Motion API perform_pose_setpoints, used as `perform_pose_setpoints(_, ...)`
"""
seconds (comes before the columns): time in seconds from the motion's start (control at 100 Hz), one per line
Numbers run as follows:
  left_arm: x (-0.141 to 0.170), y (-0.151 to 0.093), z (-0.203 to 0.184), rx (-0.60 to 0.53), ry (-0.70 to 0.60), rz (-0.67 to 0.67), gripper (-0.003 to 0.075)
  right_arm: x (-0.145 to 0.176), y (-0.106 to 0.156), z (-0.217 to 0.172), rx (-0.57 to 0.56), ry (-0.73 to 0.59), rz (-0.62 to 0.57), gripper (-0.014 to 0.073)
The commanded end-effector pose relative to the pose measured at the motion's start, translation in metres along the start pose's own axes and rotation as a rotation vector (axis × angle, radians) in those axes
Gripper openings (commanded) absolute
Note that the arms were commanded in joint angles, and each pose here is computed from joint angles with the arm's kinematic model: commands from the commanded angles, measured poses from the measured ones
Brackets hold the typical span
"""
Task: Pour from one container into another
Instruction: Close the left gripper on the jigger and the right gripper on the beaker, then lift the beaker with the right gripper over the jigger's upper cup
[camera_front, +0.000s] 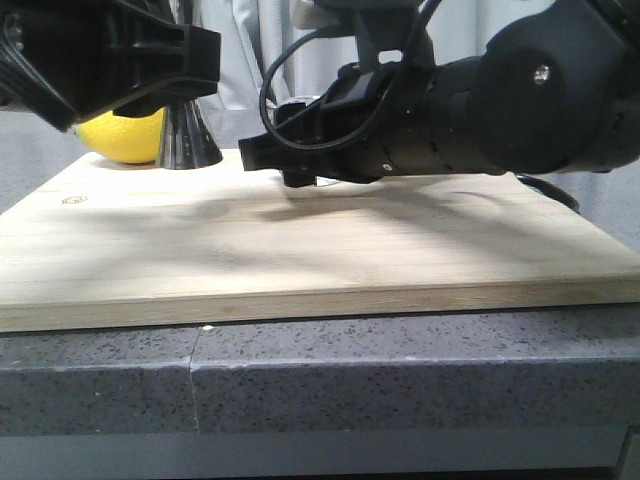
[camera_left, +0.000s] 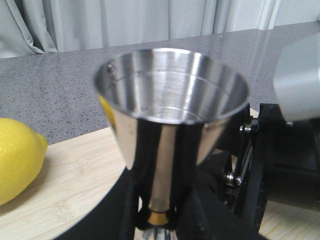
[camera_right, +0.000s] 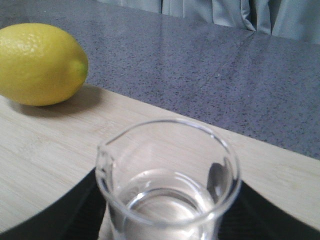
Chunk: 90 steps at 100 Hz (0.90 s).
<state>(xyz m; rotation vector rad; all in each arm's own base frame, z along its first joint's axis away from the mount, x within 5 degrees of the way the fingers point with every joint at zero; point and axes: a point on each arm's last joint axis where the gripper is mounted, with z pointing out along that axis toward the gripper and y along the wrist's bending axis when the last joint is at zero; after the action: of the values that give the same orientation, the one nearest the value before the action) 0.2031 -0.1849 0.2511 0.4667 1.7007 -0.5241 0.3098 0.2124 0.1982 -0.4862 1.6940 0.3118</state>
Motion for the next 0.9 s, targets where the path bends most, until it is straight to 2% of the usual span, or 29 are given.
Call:
perform_pose_setpoints(0.0, -0.023, -0.003, -0.004, 0.011, -0.131, -0.01, -0.0019, -0.029, -0.004, -0.002, 0.015, -0.147, -0.005, 0.0342)
perform_pose_setpoints(0.09, -0.023, -0.003, -0.004, 0.011, -0.131, -0.01, -0.0019, -0.028, -0.004, -0.002, 0.014, -0.141, -0.005, 0.0254)
perform_pose_setpoints(0.24, -0.023, -0.003, -0.004, 0.011, -0.131, -0.01, -0.0019, -0.028, -0.004, -0.002, 0.016, -0.146, -0.005, 0.0178)
perform_pose_setpoints(0.4, -0.023, -0.003, -0.004, 0.011, -0.131, -0.01, -0.0019, -0.029, -0.004, -0.002, 0.015, -0.143, -0.009, 0.0174)
perform_pose_setpoints(0.55, -0.023, -0.003, -0.004, 0.012, -0.129, -0.01, -0.0019, -0.035, -0.004, -0.007, 0.013, -0.131, -0.08, 0.0174)
perform_pose_setpoints(0.71, -0.022, -0.003, -0.004, 0.012, -0.129, -0.01, -0.0019, -0.059, -0.007, -0.022, 0.007, -0.156, -0.102, 0.0174)
perform_pose_setpoints(0.89, -0.022, -0.004, -0.004, 0.015, -0.123, -0.006, -0.0019, -0.098, -0.009, -0.043, -0.011, -0.172, -0.192, 0.0174)
